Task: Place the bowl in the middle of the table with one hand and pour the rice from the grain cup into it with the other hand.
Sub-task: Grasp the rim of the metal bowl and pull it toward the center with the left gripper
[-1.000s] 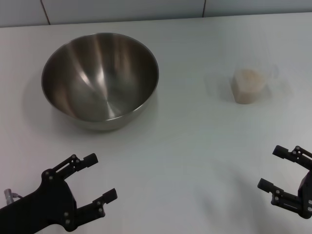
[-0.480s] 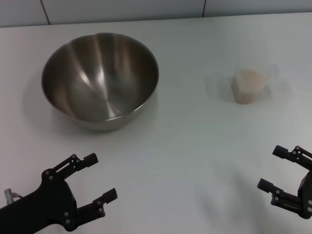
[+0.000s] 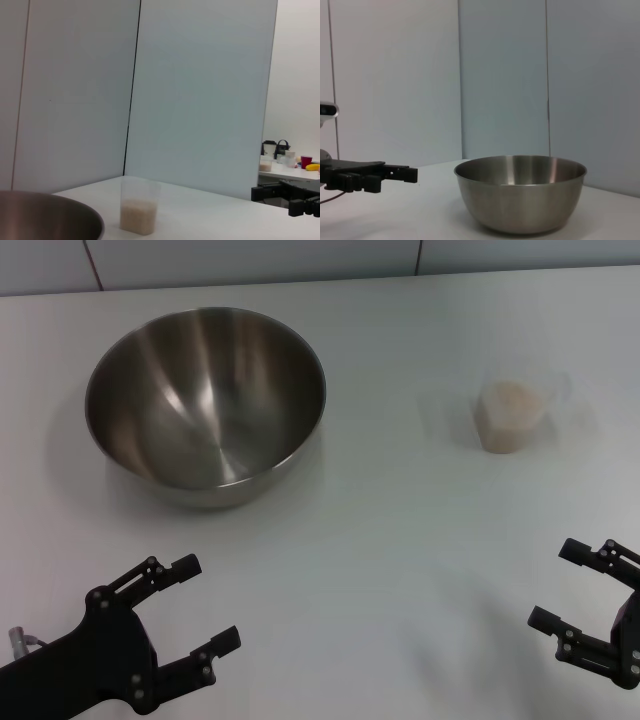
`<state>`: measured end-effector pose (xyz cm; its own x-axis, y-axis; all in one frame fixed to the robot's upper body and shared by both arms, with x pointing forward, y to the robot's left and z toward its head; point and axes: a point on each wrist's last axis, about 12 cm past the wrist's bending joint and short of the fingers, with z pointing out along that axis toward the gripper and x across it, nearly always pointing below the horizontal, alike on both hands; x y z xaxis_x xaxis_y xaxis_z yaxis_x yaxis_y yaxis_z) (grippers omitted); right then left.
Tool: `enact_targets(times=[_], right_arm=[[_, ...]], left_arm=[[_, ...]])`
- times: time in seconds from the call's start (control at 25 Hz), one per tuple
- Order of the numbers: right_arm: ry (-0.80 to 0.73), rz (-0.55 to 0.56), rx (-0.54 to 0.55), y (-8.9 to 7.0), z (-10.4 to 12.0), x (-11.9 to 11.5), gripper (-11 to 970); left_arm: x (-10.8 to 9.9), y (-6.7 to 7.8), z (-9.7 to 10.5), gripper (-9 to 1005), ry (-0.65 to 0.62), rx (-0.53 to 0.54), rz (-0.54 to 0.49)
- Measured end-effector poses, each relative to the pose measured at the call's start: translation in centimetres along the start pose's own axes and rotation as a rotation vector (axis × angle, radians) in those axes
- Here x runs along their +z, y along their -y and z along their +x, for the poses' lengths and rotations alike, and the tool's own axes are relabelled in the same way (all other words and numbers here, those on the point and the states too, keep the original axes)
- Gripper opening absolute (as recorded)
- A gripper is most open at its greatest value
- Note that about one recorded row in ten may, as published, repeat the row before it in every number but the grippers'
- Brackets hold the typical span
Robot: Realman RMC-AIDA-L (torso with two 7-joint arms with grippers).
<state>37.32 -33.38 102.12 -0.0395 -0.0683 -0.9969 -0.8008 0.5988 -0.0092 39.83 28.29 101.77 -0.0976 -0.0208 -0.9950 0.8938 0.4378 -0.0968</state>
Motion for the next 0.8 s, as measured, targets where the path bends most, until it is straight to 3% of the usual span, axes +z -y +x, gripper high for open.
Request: enact_targets(times=[0.8], right_arm=[[0.005,-0.004,-0.002,0.08,-0.06,0.25,783]], left_arm=[[-0.01,-0.03,0.02,827,-0.002,0.004,-0.003]])
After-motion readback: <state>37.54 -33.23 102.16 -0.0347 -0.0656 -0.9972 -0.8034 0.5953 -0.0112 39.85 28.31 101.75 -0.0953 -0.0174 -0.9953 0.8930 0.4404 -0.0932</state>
